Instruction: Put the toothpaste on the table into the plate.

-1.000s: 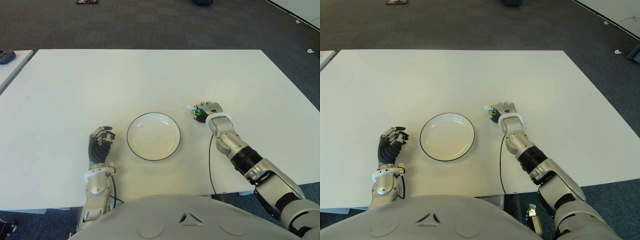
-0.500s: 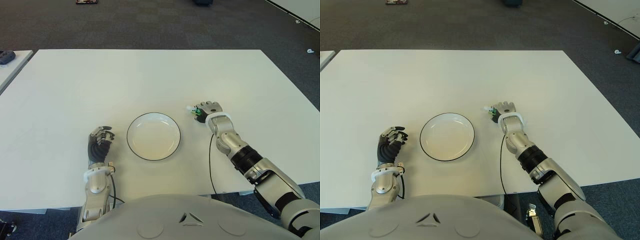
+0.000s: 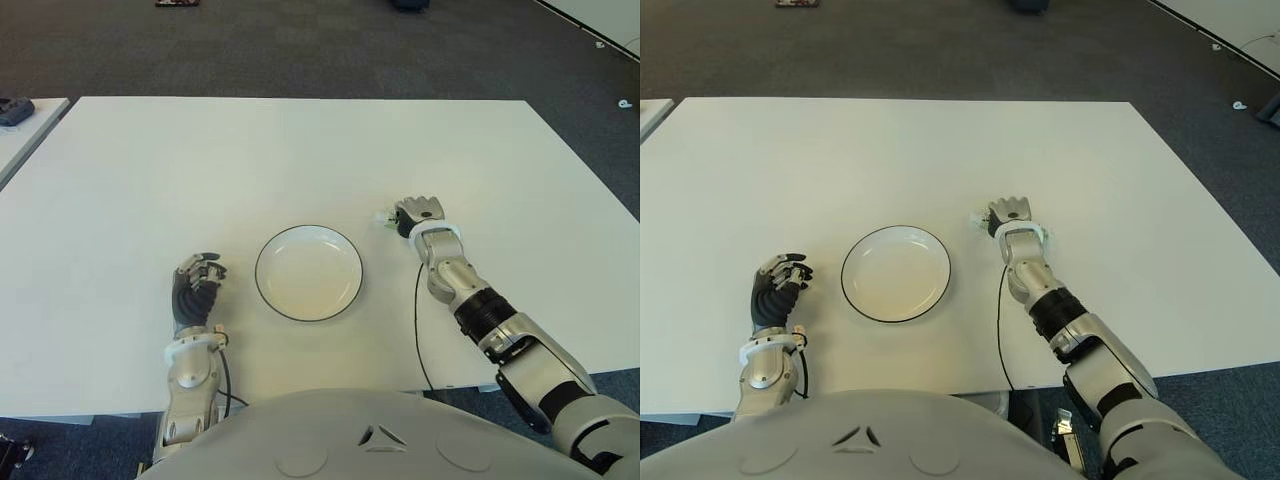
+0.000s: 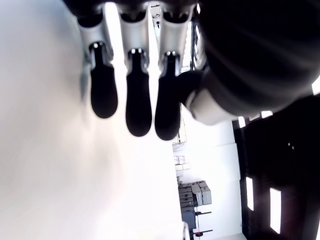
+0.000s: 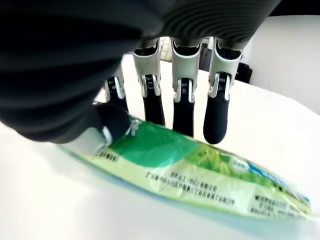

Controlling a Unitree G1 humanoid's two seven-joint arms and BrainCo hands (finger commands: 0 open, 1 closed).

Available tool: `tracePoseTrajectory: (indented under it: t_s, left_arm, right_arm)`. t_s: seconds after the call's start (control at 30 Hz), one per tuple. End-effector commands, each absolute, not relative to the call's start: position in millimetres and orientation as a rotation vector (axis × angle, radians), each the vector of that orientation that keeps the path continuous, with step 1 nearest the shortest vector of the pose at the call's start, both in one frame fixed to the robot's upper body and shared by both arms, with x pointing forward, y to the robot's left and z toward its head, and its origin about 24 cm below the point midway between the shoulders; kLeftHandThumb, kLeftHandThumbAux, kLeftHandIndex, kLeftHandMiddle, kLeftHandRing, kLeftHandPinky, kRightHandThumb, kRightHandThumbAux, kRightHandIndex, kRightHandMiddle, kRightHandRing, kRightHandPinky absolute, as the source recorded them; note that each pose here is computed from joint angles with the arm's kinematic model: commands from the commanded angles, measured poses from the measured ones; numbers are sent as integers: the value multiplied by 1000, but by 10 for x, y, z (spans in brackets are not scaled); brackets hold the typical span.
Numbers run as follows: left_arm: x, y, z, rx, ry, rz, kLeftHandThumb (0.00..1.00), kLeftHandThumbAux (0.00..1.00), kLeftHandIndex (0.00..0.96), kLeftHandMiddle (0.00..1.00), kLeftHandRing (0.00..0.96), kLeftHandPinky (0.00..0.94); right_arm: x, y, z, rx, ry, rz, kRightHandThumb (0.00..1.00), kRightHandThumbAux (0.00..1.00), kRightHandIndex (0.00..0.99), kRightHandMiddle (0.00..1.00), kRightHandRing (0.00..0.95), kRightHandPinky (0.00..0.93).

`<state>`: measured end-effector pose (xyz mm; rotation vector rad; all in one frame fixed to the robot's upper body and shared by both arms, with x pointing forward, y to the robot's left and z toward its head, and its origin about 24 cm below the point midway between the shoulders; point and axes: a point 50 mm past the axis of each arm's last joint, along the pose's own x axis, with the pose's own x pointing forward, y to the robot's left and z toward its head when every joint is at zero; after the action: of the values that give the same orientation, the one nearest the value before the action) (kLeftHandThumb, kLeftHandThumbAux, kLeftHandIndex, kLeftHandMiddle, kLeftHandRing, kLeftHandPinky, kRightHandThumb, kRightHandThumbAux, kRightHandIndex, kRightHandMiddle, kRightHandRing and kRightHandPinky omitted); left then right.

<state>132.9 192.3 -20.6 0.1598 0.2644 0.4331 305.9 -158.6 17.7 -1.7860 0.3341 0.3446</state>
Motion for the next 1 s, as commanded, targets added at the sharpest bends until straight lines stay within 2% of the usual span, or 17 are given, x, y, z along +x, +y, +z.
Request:
tracePoseTrajectory:
  t_s: [0.03, 0.5, 1.0]
  left_arm:
    - [1269, 1931, -294, 136, 322, 438, 703, 717, 429, 567, 560, 552]
    - [1272, 1938, -297, 130, 326, 436, 703, 716, 429, 577, 566, 558]
    - [1278, 1948, -290, 141, 308, 442, 704, 716, 428, 567, 555, 534]
  right_arm:
    - [3009, -1622, 74, -1726, 363, 327, 725, 691, 438, 611, 646, 664]
    - [3029, -1620, 92, -1623, 347, 192, 718, 701, 439, 751, 750, 775]
    - [3043, -1619, 138, -1568, 297, 89, 718, 705, 437, 785, 795, 833]
